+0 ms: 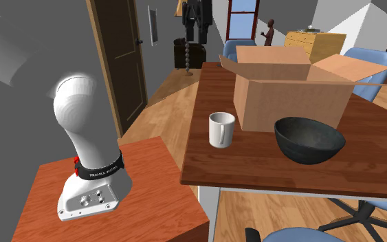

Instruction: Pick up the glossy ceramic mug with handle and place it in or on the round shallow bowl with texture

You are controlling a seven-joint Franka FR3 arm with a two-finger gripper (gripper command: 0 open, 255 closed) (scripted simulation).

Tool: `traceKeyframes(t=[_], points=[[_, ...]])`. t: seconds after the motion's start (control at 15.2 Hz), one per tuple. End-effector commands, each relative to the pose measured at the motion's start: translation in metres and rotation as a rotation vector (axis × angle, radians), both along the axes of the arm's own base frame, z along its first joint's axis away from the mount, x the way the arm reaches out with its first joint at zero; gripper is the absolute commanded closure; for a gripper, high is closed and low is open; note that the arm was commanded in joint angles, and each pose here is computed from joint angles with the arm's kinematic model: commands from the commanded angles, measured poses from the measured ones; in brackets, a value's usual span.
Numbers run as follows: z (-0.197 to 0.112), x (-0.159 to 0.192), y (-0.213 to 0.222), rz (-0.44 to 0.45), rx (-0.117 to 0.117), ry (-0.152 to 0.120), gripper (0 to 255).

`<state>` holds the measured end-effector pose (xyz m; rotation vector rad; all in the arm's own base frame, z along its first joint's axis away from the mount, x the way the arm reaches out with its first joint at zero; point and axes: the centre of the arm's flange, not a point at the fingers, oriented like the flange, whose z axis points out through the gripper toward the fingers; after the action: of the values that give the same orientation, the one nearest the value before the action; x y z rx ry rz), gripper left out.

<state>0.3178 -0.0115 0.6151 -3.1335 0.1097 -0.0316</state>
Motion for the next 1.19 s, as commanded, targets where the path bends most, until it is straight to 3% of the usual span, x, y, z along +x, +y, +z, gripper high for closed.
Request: traceKeyframes(t=[0.0, 1.12], points=[[0.0, 0.0, 0.0, 0.0, 0.0, 0.0, 0], [-0.213, 0.069, -0.008, 0.003, -0.056, 0.006, 0]])
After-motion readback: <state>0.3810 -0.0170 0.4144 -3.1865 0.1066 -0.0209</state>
